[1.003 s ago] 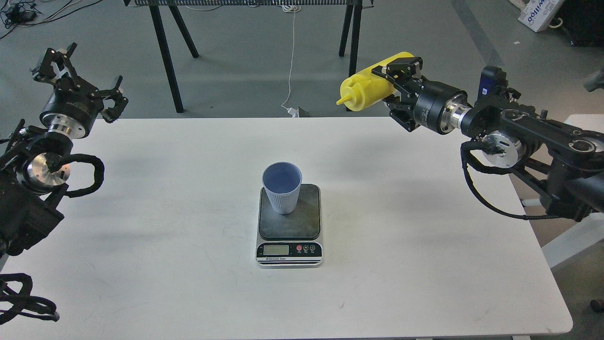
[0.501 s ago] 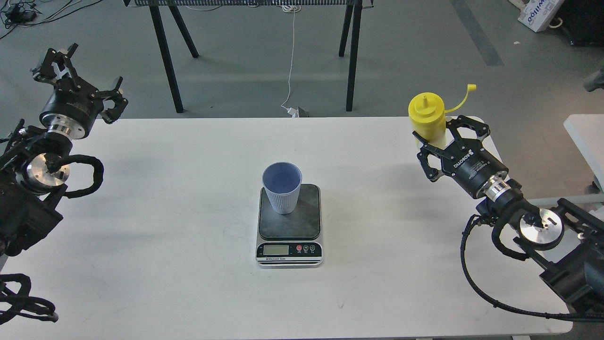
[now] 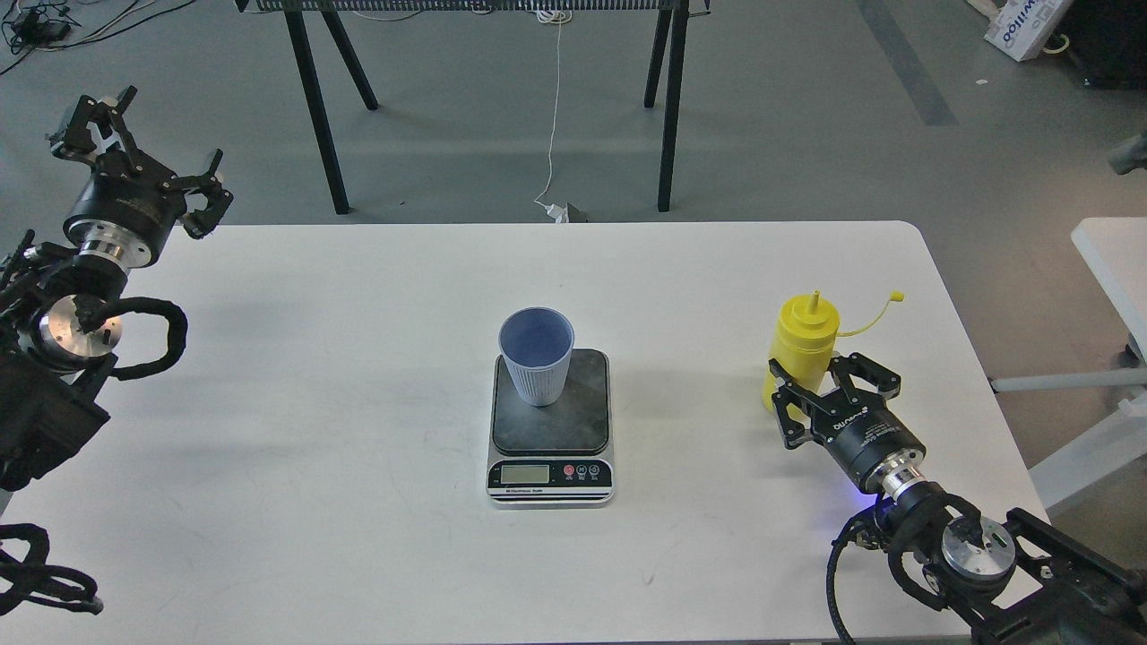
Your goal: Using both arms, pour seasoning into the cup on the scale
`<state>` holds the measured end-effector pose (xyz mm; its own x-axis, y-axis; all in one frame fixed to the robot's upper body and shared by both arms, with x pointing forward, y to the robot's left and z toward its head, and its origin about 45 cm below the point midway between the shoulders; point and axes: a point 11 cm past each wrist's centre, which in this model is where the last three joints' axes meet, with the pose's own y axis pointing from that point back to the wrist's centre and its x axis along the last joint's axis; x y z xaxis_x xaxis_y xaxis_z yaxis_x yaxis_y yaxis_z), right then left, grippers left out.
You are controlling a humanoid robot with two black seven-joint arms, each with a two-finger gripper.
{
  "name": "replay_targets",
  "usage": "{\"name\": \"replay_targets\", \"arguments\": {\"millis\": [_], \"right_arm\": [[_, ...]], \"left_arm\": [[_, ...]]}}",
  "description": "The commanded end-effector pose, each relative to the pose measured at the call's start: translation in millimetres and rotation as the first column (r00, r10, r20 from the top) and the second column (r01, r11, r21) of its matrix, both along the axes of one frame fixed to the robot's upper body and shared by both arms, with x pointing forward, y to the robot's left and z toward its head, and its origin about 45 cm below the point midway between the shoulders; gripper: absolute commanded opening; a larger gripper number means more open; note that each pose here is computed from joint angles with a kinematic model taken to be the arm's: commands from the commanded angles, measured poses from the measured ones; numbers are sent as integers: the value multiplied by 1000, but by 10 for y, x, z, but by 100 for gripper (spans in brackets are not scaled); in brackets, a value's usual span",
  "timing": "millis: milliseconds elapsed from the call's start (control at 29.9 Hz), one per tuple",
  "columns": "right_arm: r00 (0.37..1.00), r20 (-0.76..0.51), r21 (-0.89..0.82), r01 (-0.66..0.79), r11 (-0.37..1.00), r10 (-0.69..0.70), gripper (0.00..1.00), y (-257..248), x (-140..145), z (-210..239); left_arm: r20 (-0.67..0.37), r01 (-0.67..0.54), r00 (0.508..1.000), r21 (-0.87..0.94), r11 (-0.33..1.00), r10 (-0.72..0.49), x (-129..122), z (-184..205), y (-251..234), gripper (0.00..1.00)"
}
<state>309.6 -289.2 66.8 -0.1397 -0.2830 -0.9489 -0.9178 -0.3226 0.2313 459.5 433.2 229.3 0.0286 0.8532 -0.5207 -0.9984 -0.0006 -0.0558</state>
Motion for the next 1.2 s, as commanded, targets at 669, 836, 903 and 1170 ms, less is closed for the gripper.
{"name": "replay_targets", "arguments": {"millis": [669, 836, 903, 1170], "right_arm": [[1000, -20, -39, -2, 999, 1, 98, -315, -363, 47], [998, -57, -105, -7, 994, 1, 98, -552, -544, -8], [999, -46, -166, -2, 986, -5, 98, -768, -546, 78], [988, 108, -373, 144, 917, -112, 99, -1690, -152, 715]], "left_arm": [[7, -3, 1000, 2, 1000, 3, 8, 39, 22, 100], [12, -3, 1000, 1, 1000, 3, 9, 55, 26, 100], [13, -4, 1000, 0, 1000, 4, 9, 57, 27, 100], [19, -8, 1000, 6, 1000, 8, 15, 104, 63, 100]]}}
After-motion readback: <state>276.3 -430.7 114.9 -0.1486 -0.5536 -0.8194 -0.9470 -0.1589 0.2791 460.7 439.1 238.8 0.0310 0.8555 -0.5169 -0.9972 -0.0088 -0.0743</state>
